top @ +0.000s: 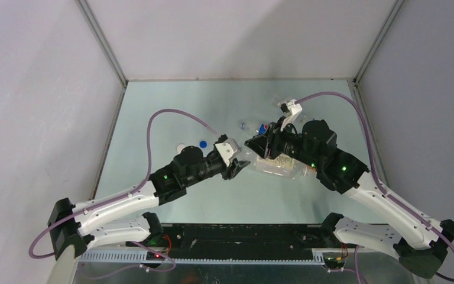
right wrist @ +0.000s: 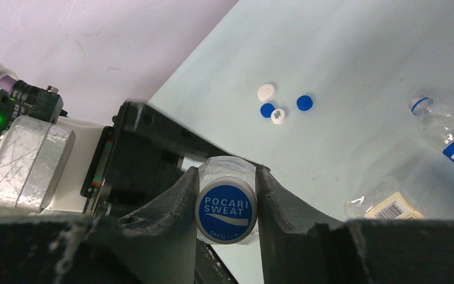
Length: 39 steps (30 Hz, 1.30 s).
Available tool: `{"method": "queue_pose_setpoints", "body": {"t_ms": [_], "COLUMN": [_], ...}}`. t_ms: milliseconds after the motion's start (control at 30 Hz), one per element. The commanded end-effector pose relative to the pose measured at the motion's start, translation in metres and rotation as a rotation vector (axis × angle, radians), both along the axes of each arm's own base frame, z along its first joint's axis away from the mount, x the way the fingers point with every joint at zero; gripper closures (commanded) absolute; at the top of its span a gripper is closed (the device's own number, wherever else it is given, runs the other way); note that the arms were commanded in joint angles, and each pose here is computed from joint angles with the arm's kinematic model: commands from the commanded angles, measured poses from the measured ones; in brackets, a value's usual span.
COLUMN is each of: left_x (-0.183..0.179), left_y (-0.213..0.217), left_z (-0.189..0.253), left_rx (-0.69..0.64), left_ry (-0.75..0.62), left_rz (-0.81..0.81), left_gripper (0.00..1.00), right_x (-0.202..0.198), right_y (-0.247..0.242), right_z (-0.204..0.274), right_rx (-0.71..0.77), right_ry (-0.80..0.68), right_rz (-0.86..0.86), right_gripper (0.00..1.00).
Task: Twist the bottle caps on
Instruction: Screw the bottle cap onto the plastic bottle, then place the plastic bottle at the center of the board.
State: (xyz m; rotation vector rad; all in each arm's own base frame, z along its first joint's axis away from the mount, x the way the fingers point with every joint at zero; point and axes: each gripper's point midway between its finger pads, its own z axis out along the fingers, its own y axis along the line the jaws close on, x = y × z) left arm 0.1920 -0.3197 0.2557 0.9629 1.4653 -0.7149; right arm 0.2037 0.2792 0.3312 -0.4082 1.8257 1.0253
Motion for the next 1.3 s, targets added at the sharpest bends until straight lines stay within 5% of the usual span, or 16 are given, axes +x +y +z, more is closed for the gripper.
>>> {"method": "queue_pose_setpoints", "body": {"t_ms": [0,67,133,500,833,1267], "left_x": [0.007,0.013,0.015,0.040,0.048,0.078], "left_y": [0.000,0.009,0.019,0.132,0.205,0.241], "left_z": [0.029,0.026,0.022,0.011,0.020,-0.010], "left_rx": [-0.141,-0.151,-0.169,-0.177,-0.082,0.030], "left_ry": [-0.009,0.007,0.030,0.081,-0.026,0.005], "left_rz": [0.065,0.120,0.167,0.534,0.740,0.911], "left_gripper": [0.34,0.07,0.01,0.00,0.00,0.00], "right_x": [0.008,0.013,0.021,0.108,0.199,0.262], "right_y": [-0.003,-0.012,-0.023,-0.127,-0.298,-0.386], "right_z": [0.012,0.014,0.015,0.018,-0.002,-0.088], "right_rx": [0.005,-0.024,-0.074,-0.322,-0.430,-0.565], "right_ry": [-0.081,-0.121,-0.149,-0.218,-0.132,-0.010], "right_rz": [-0.012,-0.030,-0.059,-0.410,-0.933,-1.069], "right_gripper": [1.00,1.00,1.00,1.00,1.00,1.00]}}
